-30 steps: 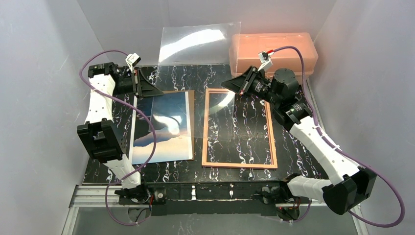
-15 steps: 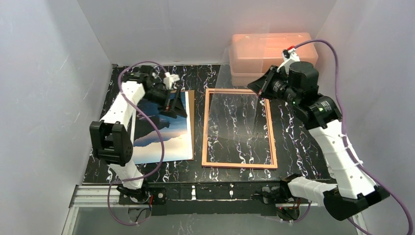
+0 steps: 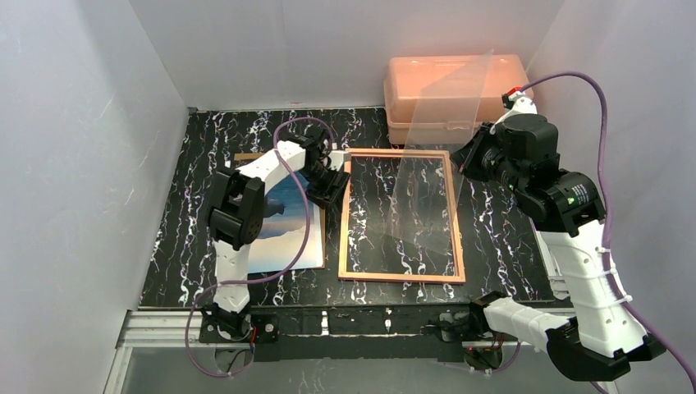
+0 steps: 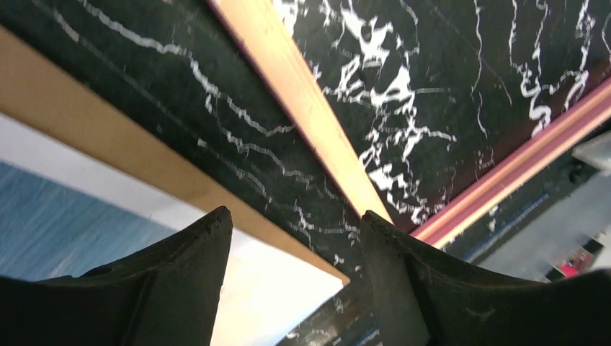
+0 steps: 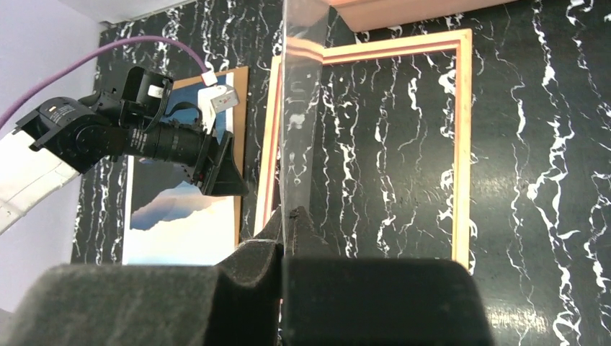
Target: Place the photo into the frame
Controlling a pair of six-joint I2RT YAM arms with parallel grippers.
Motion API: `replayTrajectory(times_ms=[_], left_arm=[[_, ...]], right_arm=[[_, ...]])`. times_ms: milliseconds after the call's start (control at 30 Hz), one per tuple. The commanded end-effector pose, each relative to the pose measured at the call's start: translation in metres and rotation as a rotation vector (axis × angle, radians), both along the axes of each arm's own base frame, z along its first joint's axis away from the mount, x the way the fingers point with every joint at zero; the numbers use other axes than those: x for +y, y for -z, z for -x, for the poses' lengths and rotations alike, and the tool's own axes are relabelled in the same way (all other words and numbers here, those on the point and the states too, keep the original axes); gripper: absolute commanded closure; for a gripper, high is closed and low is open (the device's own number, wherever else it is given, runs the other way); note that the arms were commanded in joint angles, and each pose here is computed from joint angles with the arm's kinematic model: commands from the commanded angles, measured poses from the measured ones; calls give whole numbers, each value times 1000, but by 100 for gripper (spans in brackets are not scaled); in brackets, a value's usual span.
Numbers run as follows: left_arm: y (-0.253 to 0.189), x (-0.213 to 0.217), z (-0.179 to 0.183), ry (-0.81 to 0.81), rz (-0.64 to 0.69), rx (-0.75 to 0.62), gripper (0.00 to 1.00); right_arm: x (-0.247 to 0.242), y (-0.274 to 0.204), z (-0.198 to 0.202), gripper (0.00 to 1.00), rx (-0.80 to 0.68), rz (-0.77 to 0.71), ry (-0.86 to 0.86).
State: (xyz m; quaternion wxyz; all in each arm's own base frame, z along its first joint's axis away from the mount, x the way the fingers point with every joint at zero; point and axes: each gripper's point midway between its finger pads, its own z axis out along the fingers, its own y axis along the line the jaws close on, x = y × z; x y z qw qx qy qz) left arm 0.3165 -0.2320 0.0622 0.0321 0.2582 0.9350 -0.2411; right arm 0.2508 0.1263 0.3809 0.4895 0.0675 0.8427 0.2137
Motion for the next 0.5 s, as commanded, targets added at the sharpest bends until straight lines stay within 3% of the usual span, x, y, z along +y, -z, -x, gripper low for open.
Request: replayTrajectory(times_ms=[0,300,467], left_arm=[[-4,-25,-20,-13,1,-109,36],[31,-31,-12,26,-45,-71,36],[52,-24,-9,26,-94,-57,48]], right_arm=[[-11,-17,0,99,-51,18,38],[-3,-19,-2,99,-54,-13,13],[3,-21,-2,99,-59,-46,-7]])
